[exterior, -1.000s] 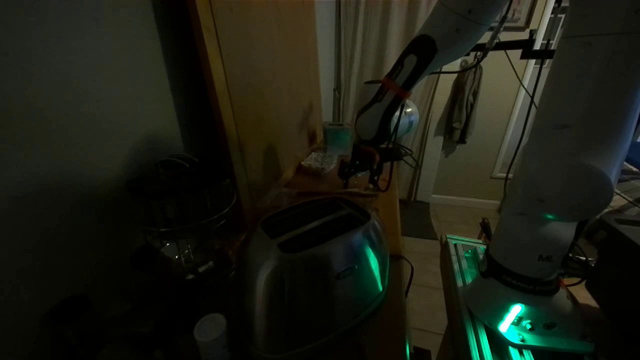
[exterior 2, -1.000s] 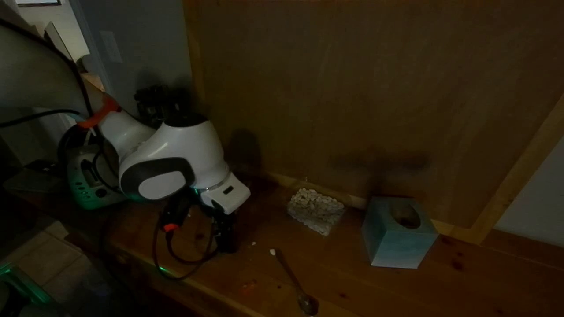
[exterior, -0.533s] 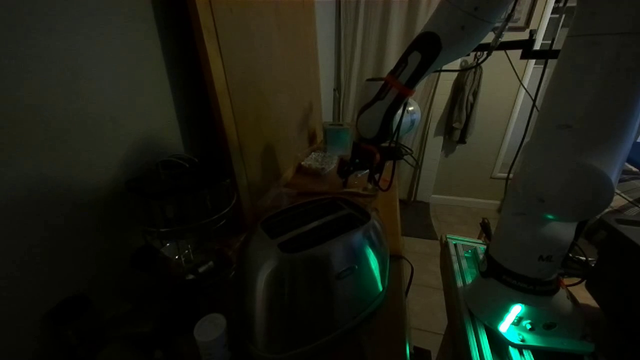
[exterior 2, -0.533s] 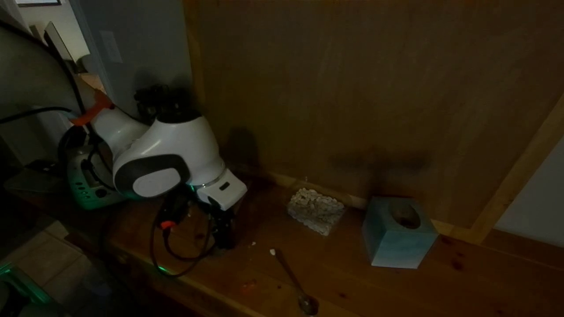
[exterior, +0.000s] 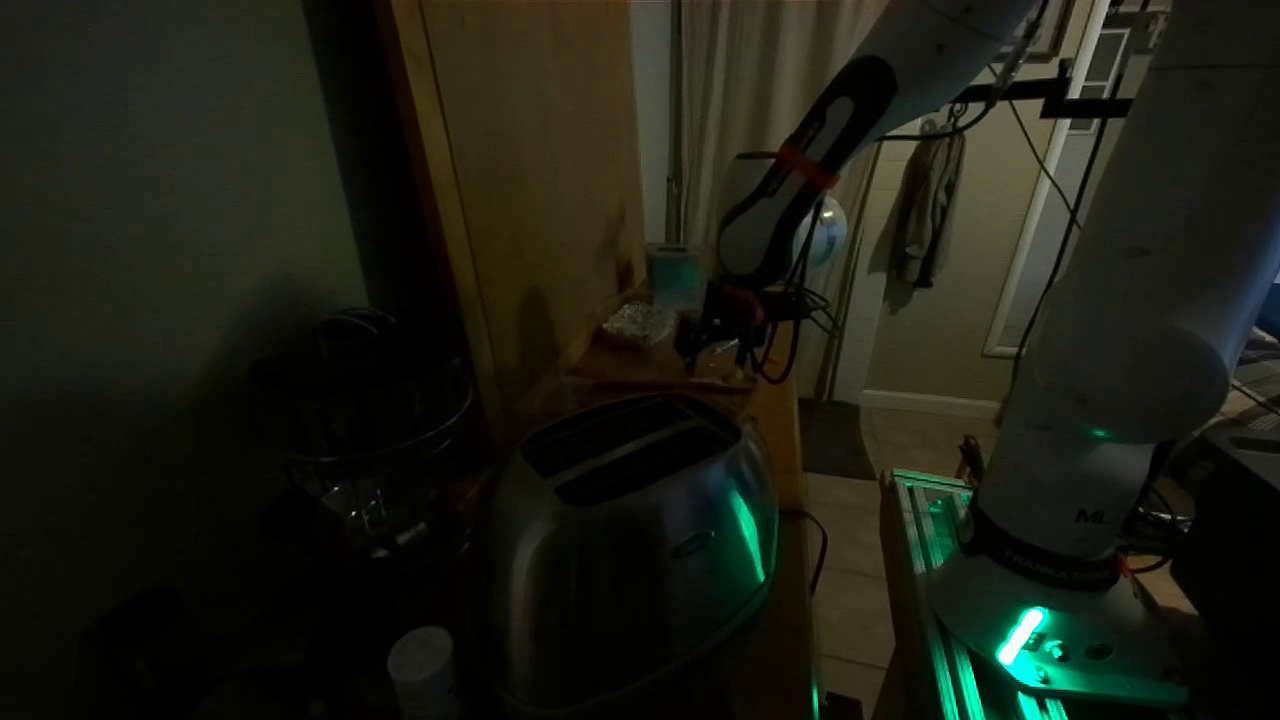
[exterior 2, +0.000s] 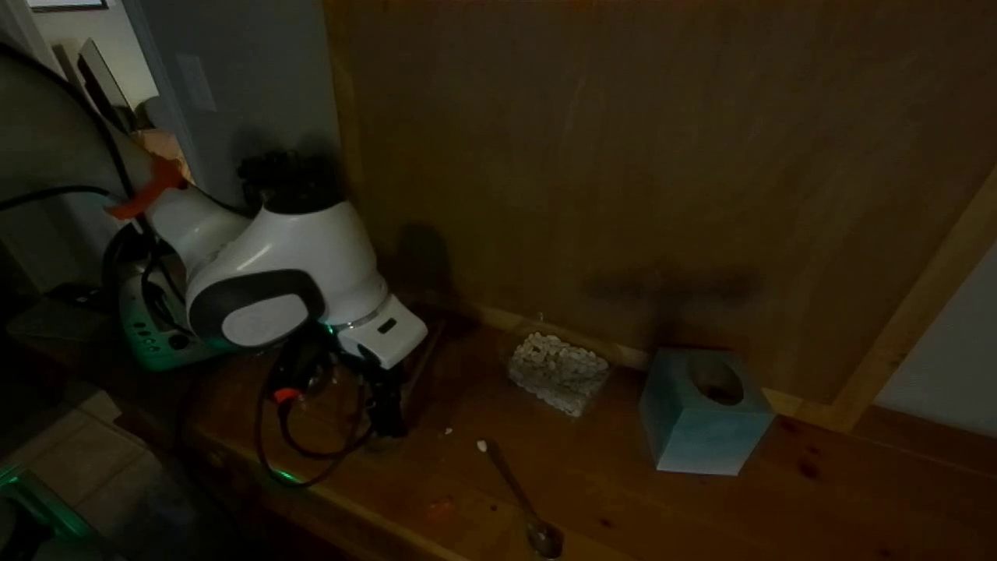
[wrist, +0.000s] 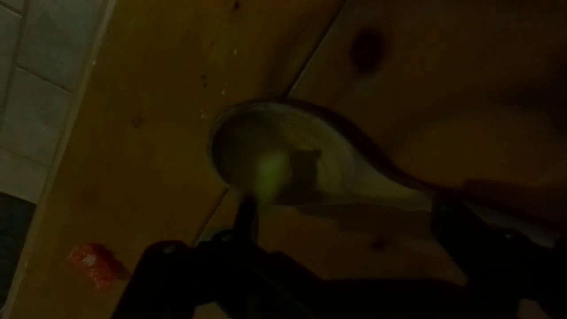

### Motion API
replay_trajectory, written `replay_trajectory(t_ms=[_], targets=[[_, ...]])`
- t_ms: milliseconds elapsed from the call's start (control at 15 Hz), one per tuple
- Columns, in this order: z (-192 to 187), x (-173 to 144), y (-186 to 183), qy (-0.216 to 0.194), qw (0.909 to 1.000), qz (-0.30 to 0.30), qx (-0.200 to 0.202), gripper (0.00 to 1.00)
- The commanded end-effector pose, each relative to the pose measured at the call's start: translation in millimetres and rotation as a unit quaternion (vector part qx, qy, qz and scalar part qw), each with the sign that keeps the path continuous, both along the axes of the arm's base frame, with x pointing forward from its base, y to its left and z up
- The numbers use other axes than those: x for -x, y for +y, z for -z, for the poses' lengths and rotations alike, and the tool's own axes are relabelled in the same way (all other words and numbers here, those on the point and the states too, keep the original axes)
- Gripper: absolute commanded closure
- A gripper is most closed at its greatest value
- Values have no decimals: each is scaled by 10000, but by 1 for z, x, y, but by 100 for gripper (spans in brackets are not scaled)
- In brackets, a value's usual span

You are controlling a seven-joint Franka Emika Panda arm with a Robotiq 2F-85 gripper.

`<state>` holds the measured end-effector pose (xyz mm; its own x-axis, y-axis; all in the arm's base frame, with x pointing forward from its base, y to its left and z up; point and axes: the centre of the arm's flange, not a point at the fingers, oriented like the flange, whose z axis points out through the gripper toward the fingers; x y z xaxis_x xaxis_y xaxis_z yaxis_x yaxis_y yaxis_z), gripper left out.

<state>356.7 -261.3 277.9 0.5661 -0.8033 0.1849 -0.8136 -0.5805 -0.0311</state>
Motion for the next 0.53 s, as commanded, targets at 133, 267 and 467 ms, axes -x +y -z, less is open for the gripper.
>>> replay_trajectory(t_ms=[133,267,467], targets=[[5,9,12,13,9999,-101,107,0],[7,11,15,9,9997,-174,186,0],[8,11,17,-21,9993,-247,268,0]])
